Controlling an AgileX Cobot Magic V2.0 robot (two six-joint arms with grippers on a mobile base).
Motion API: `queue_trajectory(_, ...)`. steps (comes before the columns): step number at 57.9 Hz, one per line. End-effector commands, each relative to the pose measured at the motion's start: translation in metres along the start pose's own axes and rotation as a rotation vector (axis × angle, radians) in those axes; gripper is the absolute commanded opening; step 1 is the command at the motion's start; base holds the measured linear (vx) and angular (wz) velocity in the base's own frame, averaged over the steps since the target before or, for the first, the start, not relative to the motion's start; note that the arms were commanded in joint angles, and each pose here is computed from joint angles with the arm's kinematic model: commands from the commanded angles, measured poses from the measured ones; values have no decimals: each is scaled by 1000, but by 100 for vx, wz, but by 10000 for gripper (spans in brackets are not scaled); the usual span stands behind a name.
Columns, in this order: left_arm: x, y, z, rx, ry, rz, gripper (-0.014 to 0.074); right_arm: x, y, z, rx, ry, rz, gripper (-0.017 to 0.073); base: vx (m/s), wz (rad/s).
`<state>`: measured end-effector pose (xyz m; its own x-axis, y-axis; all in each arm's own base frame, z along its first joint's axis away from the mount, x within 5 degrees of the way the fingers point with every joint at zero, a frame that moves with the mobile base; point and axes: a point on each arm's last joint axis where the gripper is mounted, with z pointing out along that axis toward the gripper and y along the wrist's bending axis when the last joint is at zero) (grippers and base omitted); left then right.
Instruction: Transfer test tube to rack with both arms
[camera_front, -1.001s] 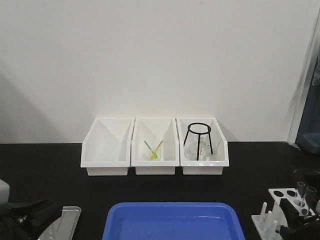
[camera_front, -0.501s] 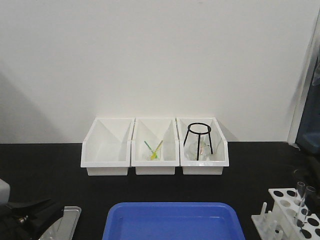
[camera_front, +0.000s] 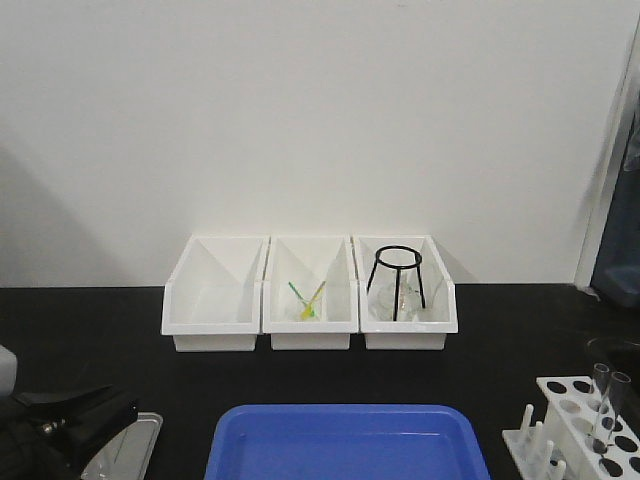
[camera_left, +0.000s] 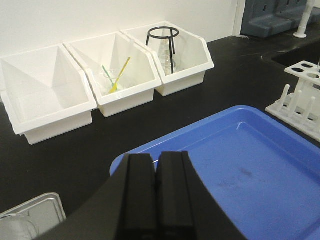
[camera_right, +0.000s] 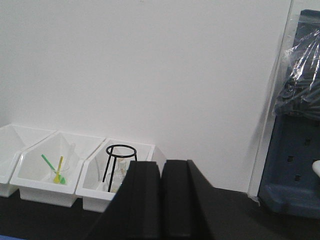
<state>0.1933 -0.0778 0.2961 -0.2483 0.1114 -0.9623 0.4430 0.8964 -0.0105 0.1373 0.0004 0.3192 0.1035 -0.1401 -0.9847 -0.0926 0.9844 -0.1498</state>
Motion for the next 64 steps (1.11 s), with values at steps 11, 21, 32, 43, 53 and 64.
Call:
queue_trajectory(11, -16, -2, -5, 26, -65, -18, -6, -11, 1, 0, -19, -49, -5, -13, 0, 0)
queue_trajectory(21, -16, -2, -5, 27, -64, -19, -6, -11, 1, 0, -19, -49, -5, -11, 0, 0)
queue_trajectory(32, -16, -2, -5, 27, -64, -19, -6, -11, 1, 0, -19, -49, -5, -10, 0, 0)
queue_trajectory(43, -16, -3, -5, 35, -68, -18, -6, -11, 1, 0, -19, -49, -5, -10, 0, 0)
queue_trajectory(53, -21, -13, -6, 147, -124, -61, -6, -11, 1, 0, -19, -49, -5, -10, 0, 0)
queue_trajectory(64, -31, -5, -7, 68, -227, -135, -6, -11, 1, 0, -19, -50, -4, -10, 0, 0)
